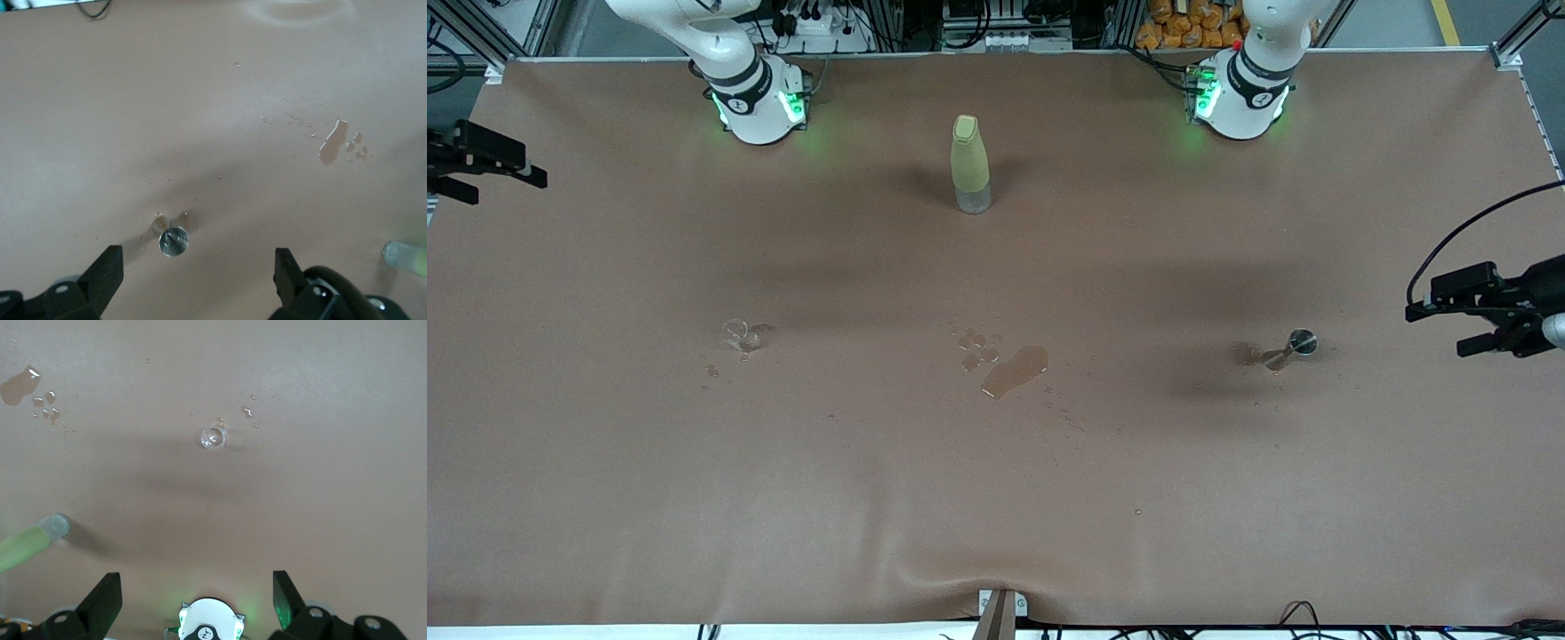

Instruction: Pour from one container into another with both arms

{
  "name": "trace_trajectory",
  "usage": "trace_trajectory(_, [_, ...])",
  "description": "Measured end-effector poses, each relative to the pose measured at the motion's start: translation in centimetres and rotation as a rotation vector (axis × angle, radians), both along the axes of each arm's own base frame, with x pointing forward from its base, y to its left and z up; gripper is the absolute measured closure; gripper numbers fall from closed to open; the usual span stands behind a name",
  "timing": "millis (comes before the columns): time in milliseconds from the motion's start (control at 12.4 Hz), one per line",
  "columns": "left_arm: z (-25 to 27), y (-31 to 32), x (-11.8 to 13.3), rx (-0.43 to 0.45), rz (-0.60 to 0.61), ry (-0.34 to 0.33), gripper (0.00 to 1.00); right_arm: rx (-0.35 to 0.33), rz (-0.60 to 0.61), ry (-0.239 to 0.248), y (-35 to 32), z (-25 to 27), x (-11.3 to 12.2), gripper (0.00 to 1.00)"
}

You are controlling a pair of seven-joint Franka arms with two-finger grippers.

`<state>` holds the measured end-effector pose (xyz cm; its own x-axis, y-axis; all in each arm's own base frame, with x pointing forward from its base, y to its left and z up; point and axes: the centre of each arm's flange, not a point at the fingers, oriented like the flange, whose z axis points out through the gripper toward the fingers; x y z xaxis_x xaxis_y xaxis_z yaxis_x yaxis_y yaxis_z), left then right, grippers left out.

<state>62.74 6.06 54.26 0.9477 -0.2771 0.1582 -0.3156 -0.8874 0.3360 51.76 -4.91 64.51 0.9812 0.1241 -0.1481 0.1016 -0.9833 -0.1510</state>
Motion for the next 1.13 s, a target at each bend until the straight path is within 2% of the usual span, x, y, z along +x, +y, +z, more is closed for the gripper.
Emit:
trace_trajectory(323, [2.4, -1.9, -0.9, 0.169, 0.105, 0.017, 0.0, -0.08, -0.037, 0.008, 2.0, 0.0, 0.3, 0.0])
trace_trajectory(565, [4.5, -5.9, -1.7, 0.192, 0.228, 0.03, 0.0, -0.093, -0.047, -0.022, 2.1, 0.0, 0.8, 0.0])
trace_trajectory(887, [5.3, -7.0, -3.3, 0.237, 0.265, 0.098, 0.0, -0.105, -0.073, -0.057, 0.7, -0.1, 1.5, 0.0])
trace_trajectory(1129, [7.3, -8.1, -4.7, 0.269, 0.264, 0.084, 0.0, -0.107, -0.072, -0.066, 0.8, -0.1, 1.6, 0.0])
